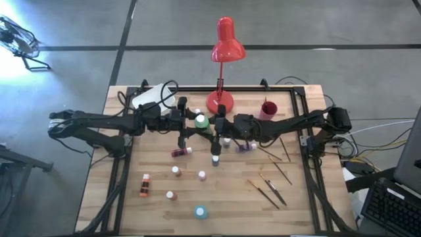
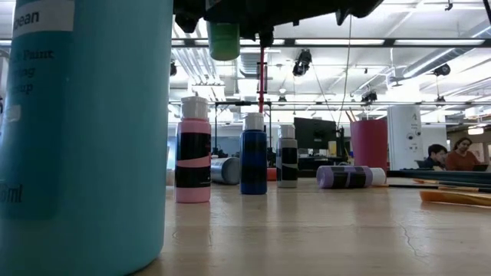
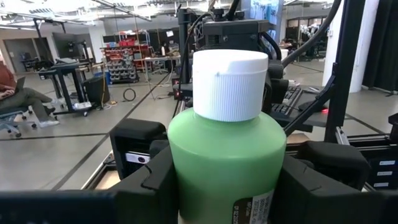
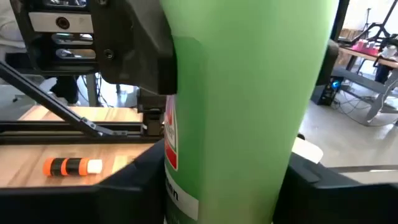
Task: Pick & Place Paint Supplies
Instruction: Put the green paint bottle into the white bin
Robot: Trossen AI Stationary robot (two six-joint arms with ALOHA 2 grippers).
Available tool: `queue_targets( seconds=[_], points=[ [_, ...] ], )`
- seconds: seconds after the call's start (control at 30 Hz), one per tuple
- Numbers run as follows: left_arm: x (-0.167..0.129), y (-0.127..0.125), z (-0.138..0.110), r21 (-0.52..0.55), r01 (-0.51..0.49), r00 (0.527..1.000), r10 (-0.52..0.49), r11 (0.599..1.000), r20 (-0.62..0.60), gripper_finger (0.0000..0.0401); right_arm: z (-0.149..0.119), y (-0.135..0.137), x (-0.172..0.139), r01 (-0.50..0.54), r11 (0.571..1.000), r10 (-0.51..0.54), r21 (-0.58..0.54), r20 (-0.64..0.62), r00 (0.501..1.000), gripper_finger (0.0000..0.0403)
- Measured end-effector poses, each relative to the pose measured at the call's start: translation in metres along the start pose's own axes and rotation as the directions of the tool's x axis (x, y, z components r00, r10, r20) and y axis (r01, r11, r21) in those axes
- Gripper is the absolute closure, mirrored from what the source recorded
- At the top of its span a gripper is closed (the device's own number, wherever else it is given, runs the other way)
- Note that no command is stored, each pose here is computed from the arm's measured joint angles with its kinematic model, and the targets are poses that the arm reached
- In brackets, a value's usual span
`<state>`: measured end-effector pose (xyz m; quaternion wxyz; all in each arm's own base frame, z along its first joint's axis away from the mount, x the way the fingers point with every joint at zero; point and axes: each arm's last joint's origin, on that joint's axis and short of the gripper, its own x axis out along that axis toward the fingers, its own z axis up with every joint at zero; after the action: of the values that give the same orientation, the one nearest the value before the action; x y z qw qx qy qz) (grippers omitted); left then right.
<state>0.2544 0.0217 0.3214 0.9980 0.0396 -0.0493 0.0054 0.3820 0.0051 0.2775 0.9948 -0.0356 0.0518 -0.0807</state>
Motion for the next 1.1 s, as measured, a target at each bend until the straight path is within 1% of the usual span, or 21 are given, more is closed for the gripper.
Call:
queue_targets(
  seconds=[0.03, 0.1, 0.2, 0.23, 0.3, 0.33, 0.43, 0.47, 0.53, 0.6, 0.7, 0.77, 0.87, 1.0, 1.1],
  points=[
    [0.0, 0.0, 0.0, 0.004, 0.0, 1.0, 0.0, 1.0, 0.001, 0.0227, 0.001, 0.0, 0.0, 0.001, 1.0, -0.001, -0.006, -0.001, 1.0, 0.024],
    [0.0, 0.0, 0.001, 0.008, 0.0, 1.0, 0.0, 1.0, 0.006, 0.0227, 0.003, 0.0, -0.001, 0.001, 1.0, -0.002, -0.017, -0.01, 1.0, 0.0241],
    [0.0, 0.0, 0.002, 0.008, -0.001, 1.0, 0.001, 1.0, 0.011, 0.0227, 0.004, -0.001, -0.003, 0.035, 0.999, -0.036, -0.031, -0.024, 0.999, 0.0241],
    [0.001, 0.0, 0.003, 0.008, -0.002, 1.0, 0.001, 1.0, 0.011, 0.0218, 0.004, -0.002, -0.004, 0.046, 0.998, -0.047, -0.036, -0.029, 0.998, 0.0241],
    [0.002, 0.001, 0.005, 0.002, -0.021, 1.0, 0.021, 1.0, 0.007, 0.0181, 0.004, -0.003, -0.009, 0.066, 0.997, -0.068, -0.046, -0.039, 0.997, 0.0241],
    [0.002, 0.001, 0.006, -0.008, -0.033, 0.999, 0.033, 0.999, 0.001, 0.0158, 0.003, -0.004, -0.012, 0.091, 0.995, -0.093, -0.046, -0.046, 0.995, 0.0243],
    [0.002, 0.005, 0.024, -0.009, -0.09, 0.995, 0.091, 0.996, 0.05, 0.0089, 0.002, -0.008, -0.019, 0.184, 0.982, -0.187, -0.042, -0.063, 0.98, 0.0246],
    [0.002, 0.005, 0.025, -0.007, -0.103, 0.994, 0.103, 0.995, 0.041, 0.007, 0.002, -0.008, -0.021, 0.223, 0.974, -0.226, -0.042, -0.065, 0.972, 0.0246],
    [0.003, 0.006, 0.028, -0.001, -0.114, 0.993, 0.114, 0.993, 0.027, 0.004, 0.001, -0.009, -0.025, 0.271, 0.961, -0.275, -0.053, -0.08, 0.958, 0.0246],
    [0.005, 0.006, 0.026, 0.0, -0.115, 0.993, 0.115, 0.993, -0.001, 0.0023, 0.001, -0.007, -0.025, 0.254, 0.966, -0.257, -0.048, -0.078, 0.963, 0.0246],
    [0.004, 0.006, 0.033, 0.002, -0.118, 0.992, 0.118, 0.993, 0.038, 0.0016, -0.001, -0.005, -0.026, 0.242, 0.969, -0.245, -0.045, -0.083, 0.966, 0.0246],
    [0.004, 0.006, 0.034, 0.006, -0.118, 0.992, 0.118, 0.993, 0.04, 0.0017, 0.0, -0.003, -0.026, 0.24, 0.97, -0.243, -0.048, -0.074, 0.967, 0.0246],
    [0.005, 0.006, 0.03, 0.01, -0.117, 0.993, 0.116, 0.993, 0.021, 0.0025, 0.002, -0.002, -0.026, 0.238, 0.97, -0.24, -0.046, -0.061, 0.969, 0.0246],
    [0.005, 0.006, 0.034, 0.009, -0.118, 0.992, 0.117, 0.993, 0.043, 0.0039, 0.002, -0.001, -0.026, 0.23, 0.972, -0.232, -0.045, -0.057, 0.971, 0.0246],
    [0.01, 0.007, 0.032, 0.01, -0.114, 0.993, 0.114, 0.993, 0.03, 0.0049, 0.002, -0.001, -0.026, 0.227, 0.973, -0.229, -0.044, -0.057, 0.972, 0.0246]
  ],
)
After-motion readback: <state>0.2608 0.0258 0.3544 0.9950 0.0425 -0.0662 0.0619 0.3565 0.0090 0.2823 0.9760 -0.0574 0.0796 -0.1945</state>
